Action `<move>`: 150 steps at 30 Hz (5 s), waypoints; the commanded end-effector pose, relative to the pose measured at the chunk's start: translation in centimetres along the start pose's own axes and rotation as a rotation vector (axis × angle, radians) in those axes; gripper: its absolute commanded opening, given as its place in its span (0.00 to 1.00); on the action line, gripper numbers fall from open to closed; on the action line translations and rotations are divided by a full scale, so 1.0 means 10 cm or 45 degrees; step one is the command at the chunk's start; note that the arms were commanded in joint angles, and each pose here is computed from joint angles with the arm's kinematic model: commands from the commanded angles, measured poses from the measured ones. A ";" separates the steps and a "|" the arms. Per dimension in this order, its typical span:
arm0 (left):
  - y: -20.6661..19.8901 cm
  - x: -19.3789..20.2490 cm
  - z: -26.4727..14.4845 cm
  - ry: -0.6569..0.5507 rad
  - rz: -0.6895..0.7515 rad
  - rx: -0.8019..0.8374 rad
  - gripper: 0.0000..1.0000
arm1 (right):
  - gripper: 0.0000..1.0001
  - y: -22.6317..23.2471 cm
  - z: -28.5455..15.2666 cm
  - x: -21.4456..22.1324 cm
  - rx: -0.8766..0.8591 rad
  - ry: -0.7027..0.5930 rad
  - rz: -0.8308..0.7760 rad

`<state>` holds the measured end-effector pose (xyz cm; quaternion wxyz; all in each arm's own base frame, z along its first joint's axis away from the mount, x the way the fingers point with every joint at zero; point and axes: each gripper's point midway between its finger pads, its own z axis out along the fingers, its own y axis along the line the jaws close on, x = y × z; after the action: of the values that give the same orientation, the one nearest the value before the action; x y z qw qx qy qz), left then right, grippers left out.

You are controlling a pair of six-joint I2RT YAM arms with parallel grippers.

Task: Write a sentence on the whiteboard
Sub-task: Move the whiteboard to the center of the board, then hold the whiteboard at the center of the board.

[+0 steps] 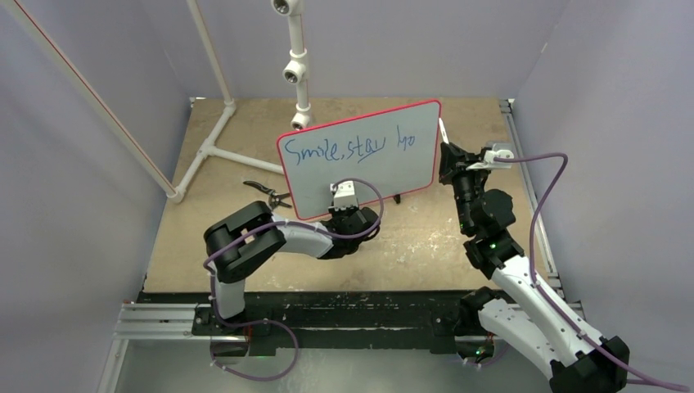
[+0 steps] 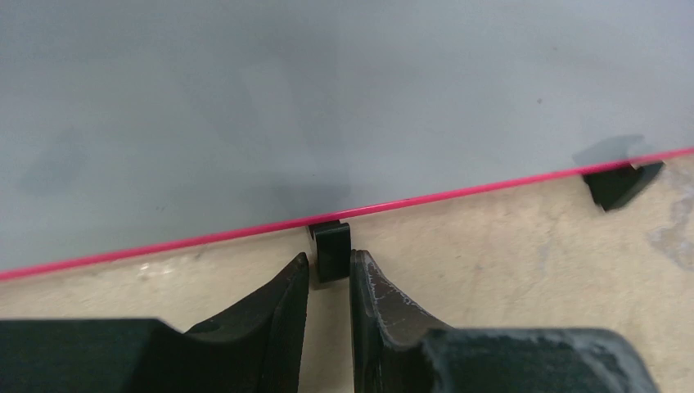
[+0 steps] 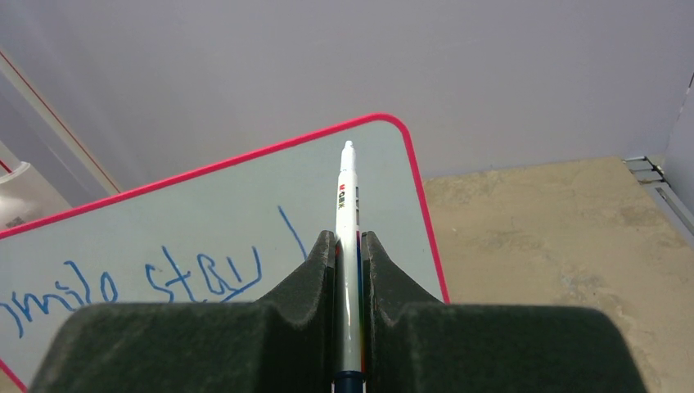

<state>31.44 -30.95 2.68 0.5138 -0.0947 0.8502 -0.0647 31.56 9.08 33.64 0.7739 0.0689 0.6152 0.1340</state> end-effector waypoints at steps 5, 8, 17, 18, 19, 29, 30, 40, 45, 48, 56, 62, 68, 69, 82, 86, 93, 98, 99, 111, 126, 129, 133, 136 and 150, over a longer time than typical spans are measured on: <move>0.29 -0.19 -0.06 -0.075 0.113 -0.102 0.26 | 0.00 0.03 0.01 -0.02 -0.019 -0.013 0.012; 0.30 -0.17 -0.02 -0.075 0.133 -0.107 0.26 | 0.00 0.03 0.00 -0.04 -0.020 -0.020 0.014; 0.39 -0.22 -0.03 -0.079 0.188 -0.162 0.00 | 0.00 0.03 -0.04 -0.11 -0.027 -0.038 0.027; 0.43 -0.22 -0.05 -0.073 0.190 -0.173 0.00 | 0.00 0.04 -0.05 -0.14 -0.033 -0.044 0.030; 0.48 -0.22 -0.08 -0.069 0.190 -0.181 0.00 | 0.00 0.05 -0.06 -0.15 -0.038 -0.044 0.032; 0.89 -0.20 -0.39 -0.054 0.176 -0.225 0.00 | 0.00 0.52 -0.33 -0.35 -0.399 -0.049 0.113; 0.91 -0.19 -0.41 -0.053 0.172 -0.226 0.00 | 0.00 0.58 -0.39 -0.38 -0.458 -0.055 0.117; 0.94 -0.09 -0.61 -0.025 0.136 -0.192 0.00 | 0.00 0.91 -0.79 -0.33 -0.784 0.014 0.113; 0.87 -0.15 -0.70 0.012 0.142 -0.118 0.14 | 0.00 0.83 -0.82 -0.27 -0.738 0.051 0.111; 0.85 -0.17 -0.77 0.040 0.137 -0.074 0.33 | 0.00 0.77 -0.84 -0.25 -0.702 0.058 0.096; 0.73 -0.37 -1.05 0.107 0.131 0.110 0.60 | 0.00 0.56 -0.79 -0.21 -0.557 0.041 0.089; 0.25 -0.58 -1.43 0.244 0.281 0.446 0.65 | 0.00 0.58 -0.68 0.08 -0.552 0.152 0.056; -0.29 -1.29 -1.72 0.243 0.547 0.706 0.68 | 0.00 0.59 -0.59 0.38 -0.561 0.243 0.027; -0.41 -1.54 -1.77 0.189 0.581 0.745 0.68 | 0.00 0.59 -0.57 0.43 -0.561 0.256 0.022; -1.21 -2.69 -1.47 -0.062 0.875 1.102 0.71 | 0.00 0.54 -0.55 0.62 -0.546 0.240 0.018; -1.23 -2.83 -1.25 -0.072 0.896 1.145 0.71 | 0.00 0.58 -0.58 0.63 -0.585 0.243 0.011; -1.24 -2.98 -1.11 -0.112 0.905 1.152 0.72 | 0.00 0.59 -0.57 0.67 -0.596 0.266 -0.007; -1.23 -2.85 -1.01 -0.042 0.895 1.206 0.71 | 0.00 0.57 -0.54 0.73 -0.574 0.305 -0.016; -1.22 -2.82 -0.99 -0.027 0.893 1.209 0.70 | 0.00 0.57 -0.53 0.75 -0.571 0.312 -0.019; -1.11 -2.61 -0.78 -0.021 0.874 1.144 0.58 | 0.00 0.57 -0.49 0.84 -0.561 0.352 -0.031; -1.08 -2.54 -0.77 -0.004 0.876 1.169 0.43 | 0.00 0.56 -0.36 0.87 -0.533 0.340 -0.042; -1.08 -2.54 -0.77 -0.005 0.876 1.174 0.42 | 0.00 0.57 -0.34 0.87 -0.530 0.337 -0.044; -1.08 -2.55 -0.77 -0.006 0.875 1.180 0.42 | 0.00 0.55 -0.32 0.92 -0.513 0.357 -0.047; -1.08 -2.55 -0.76 -0.005 0.873 1.182 0.41 | 0.00 0.53 -0.34 0.98 -0.507 0.386 -0.045; -1.05 -2.60 -0.74 -0.015 0.854 1.181 0.41 | 0.00 0.46 -0.51 1.35 -0.480 0.602 -0.024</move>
<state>38.14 -35.83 29.65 0.4928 0.4207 0.7166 -0.2583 28.68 17.08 20.94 0.6193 -0.1235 0.7332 0.2522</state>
